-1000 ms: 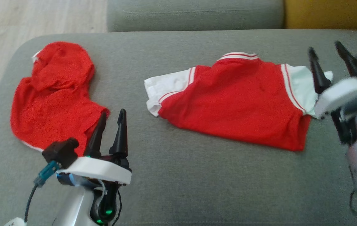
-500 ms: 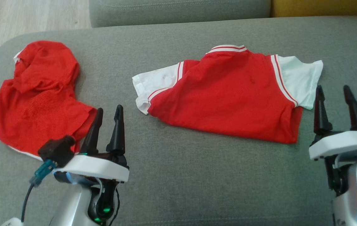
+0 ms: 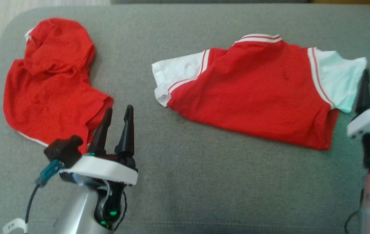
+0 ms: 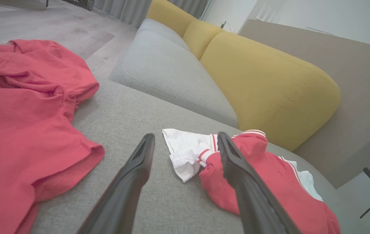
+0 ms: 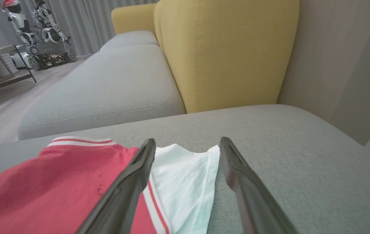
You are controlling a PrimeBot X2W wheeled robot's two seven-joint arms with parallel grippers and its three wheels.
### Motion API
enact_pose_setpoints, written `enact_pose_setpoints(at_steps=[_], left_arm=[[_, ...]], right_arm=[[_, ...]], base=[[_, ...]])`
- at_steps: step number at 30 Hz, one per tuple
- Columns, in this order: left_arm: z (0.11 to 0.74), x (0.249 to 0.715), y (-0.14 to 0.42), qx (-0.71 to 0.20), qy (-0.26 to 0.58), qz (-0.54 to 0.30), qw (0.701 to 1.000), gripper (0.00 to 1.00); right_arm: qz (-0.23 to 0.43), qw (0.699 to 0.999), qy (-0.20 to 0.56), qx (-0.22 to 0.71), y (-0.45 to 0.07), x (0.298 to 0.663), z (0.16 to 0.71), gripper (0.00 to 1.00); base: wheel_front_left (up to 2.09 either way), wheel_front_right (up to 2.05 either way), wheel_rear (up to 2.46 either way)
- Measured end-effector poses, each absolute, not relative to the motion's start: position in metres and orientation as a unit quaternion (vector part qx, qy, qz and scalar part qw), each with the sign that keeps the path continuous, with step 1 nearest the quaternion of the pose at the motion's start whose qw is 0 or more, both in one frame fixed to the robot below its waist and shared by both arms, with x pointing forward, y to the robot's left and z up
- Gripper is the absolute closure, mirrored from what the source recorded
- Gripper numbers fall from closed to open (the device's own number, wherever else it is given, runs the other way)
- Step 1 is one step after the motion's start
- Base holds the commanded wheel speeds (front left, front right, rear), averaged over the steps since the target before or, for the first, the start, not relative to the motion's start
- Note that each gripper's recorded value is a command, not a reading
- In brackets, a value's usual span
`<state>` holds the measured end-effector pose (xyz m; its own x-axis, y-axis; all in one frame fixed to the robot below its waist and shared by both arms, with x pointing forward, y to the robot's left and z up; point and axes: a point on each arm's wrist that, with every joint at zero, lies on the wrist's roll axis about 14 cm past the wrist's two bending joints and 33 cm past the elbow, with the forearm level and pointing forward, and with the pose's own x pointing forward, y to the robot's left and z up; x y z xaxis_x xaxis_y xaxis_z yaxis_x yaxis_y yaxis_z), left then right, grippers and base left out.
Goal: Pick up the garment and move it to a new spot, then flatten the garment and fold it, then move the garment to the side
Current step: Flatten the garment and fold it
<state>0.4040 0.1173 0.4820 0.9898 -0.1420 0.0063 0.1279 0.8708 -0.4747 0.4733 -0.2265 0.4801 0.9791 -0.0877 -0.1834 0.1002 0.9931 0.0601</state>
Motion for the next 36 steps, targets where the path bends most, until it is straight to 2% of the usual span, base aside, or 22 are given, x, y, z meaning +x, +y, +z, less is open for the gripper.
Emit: enact_pose_setpoints(at_steps=[10, 13, 20, 27, 28, 36], left_arm=[[0.455, 0.425, 0.134, -0.24, 0.039, -0.046, 0.969, 0.0], [0.444, 0.429, 0.14, -0.24, 0.05, -0.037, 0.969, 0.0], [0.43, 0.438, 0.15, -0.237, 0.062, -0.025, 0.969, 0.0], [0.423, 0.441, 0.148, -0.237, 0.069, -0.027, 0.969, 0.0], [0.424, 0.442, 0.148, -0.237, 0.067, -0.028, 0.969, 0.0], [0.431, 0.444, 0.144, -0.239, 0.059, -0.036, 0.969, 0.0]], right_arm=[[-0.098, 0.975, 0.186, 0.069, -0.25, 0.539, 0.439, 0.0], [-0.109, 0.968, 0.22, 0.051, -0.257, 0.551, 0.421, 0.0], [-0.136, 0.943, 0.301, 0.033, -0.267, 0.555, 0.379, 0.0], [-0.148, 0.93, 0.332, 0.046, -0.266, 0.556, 0.363, 0.0], [-0.149, 0.929, 0.335, 0.052, -0.265, 0.556, 0.361, 0.98], [-0.129, 0.947, 0.286, 0.072, -0.249, 0.568, 0.381, 1.0]], base=[[0.0, 0.0, 0.0], [0.0, 0.0, 0.0], [0.0, 0.0, 0.0], [0.0, 0.0, 0.0], [0.0, 0.0, 0.0], [0.0, 0.0, 0.0]])
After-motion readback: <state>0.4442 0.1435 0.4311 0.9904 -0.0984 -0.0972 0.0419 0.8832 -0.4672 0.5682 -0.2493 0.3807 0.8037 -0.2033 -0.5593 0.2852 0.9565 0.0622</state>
